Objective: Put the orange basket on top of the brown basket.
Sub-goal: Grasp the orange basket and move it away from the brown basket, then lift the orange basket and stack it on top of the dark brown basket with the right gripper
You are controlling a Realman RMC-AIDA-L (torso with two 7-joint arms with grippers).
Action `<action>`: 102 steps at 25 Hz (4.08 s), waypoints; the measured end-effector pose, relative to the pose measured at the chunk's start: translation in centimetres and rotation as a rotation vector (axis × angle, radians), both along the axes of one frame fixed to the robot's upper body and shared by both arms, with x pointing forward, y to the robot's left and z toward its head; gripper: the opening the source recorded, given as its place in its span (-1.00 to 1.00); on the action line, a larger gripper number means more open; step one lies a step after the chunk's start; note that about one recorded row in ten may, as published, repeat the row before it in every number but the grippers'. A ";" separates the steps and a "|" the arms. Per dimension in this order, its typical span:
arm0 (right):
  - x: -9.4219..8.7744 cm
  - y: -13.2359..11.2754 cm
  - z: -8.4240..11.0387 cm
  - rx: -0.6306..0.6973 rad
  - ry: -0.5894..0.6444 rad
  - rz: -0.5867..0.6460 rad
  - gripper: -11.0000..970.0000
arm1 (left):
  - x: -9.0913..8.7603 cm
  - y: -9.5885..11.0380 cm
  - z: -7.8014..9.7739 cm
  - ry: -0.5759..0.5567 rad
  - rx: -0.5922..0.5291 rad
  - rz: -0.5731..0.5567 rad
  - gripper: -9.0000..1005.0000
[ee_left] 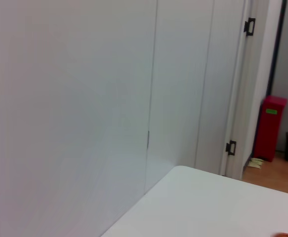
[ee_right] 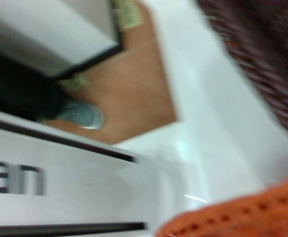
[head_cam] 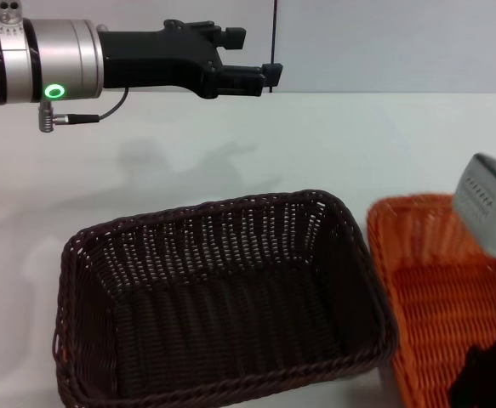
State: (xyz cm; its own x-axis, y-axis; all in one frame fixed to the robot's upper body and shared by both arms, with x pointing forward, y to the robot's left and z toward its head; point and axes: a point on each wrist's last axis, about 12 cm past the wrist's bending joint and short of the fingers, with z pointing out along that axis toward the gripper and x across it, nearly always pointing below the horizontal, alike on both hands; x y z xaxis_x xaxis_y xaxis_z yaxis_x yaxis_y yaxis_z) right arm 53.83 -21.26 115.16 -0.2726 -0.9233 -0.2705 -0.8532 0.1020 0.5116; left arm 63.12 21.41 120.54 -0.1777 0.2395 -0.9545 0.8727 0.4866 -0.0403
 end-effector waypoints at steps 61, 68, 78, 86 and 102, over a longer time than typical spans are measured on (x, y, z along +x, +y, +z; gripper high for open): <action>8.2 -5.6 1.2 -0.056 -0.435 -0.436 0.18 | -0.3 2.5 -2.1 0.000 -0.032 0.129 0.67; 7.1 -8.0 0.5 -0.105 -0.397 -0.482 -0.05 | -0.3 2.9 -2.1 -0.003 -0.038 0.146 0.67; 4.6 -13.4 1.4 -0.135 -0.307 -0.622 -0.56 | 0.0 3.0 -2.1 -0.003 -0.052 0.166 0.67; 2.9 -19.2 3.3 -0.029 -0.320 -0.799 -0.72 | 0.4 3.0 -2.3 0.011 -0.121 0.207 0.67; -2.8 -29.7 6.3 0.172 -0.595 -1.241 -0.74 | 0.6 2.9 -2.2 0.035 -0.255 0.237 0.67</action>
State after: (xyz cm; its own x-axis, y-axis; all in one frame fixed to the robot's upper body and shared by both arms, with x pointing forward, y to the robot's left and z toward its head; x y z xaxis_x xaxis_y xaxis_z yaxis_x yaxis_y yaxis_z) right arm 51.03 -50.98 121.42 -0.6868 -0.1083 -0.7188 -0.3437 0.9197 0.1898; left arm 63.74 24.27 118.37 -0.2331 -0.0577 -0.9708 0.7324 0.6463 -0.2142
